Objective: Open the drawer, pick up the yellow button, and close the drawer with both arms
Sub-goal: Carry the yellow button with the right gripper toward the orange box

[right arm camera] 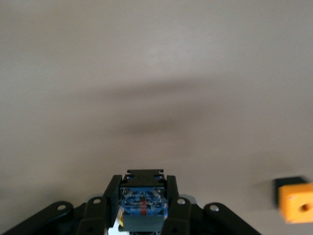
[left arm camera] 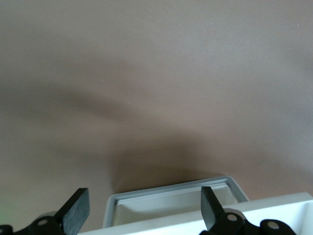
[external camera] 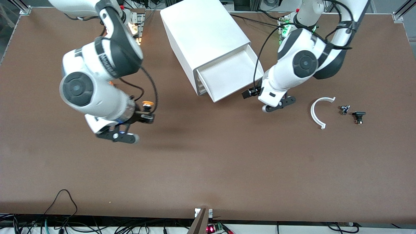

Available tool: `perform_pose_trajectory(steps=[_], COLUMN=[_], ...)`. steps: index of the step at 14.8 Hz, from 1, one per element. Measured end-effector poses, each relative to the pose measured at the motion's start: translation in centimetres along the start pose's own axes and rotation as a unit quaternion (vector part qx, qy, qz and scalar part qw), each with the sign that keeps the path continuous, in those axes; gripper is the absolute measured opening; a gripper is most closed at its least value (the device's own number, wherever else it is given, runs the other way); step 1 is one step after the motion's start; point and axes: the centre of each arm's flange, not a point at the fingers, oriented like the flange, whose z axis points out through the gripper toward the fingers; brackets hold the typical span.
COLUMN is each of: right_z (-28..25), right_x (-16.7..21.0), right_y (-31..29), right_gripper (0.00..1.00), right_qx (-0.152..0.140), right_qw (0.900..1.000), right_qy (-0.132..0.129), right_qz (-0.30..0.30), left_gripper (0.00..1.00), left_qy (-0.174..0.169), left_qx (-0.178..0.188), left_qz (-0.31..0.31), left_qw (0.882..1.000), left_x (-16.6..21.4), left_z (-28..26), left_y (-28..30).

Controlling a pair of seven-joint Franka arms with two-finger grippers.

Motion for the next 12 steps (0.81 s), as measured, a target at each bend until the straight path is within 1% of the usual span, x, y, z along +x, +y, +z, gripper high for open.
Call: perform_pose_trajectory(steps=[3, 6, 8, 10, 12], right_z=[1.2, 2.4, 3.6, 5.4, 7.8], right_x=[2.2, 3.5, 4.4, 5.1, 5.2], right_y=[6.4, 10.7, 13.4, 16.2, 18.4], right_gripper=[0.41, 0.41, 0.41, 0.41, 0.41], right_qx=[-0.022, -0.036, -0.042, -0.048, -0.05], right_qw=[0.999, 0.996, 0.994, 0.992, 0.99], right_qy=[-0.004, 0.005, 0.02, 0.043, 0.062], right_qz=[-0.044, -0.076, -0.095, -0.111, -0.12], left_gripper=[1.0, 1.0, 1.0, 1.0, 1.0], left_qy=[0.002, 0.002, 0.001, -0.002, -0.01], left_qx=[-0.001, 0.001, 0.005, 0.012, 0.026], left_qz=[-0.007, -0.015, -0.023, -0.026, -0.021], left_qw=[1.0, 1.0, 1.0, 1.0, 0.999], left_x=[-1.2, -1.7, -2.8, -4.6, -6.4], left_z=[1.9, 2.1, 2.6, 3.2, 3.9], left_y=[0.7, 1.0, 1.7, 2.7, 3.4])
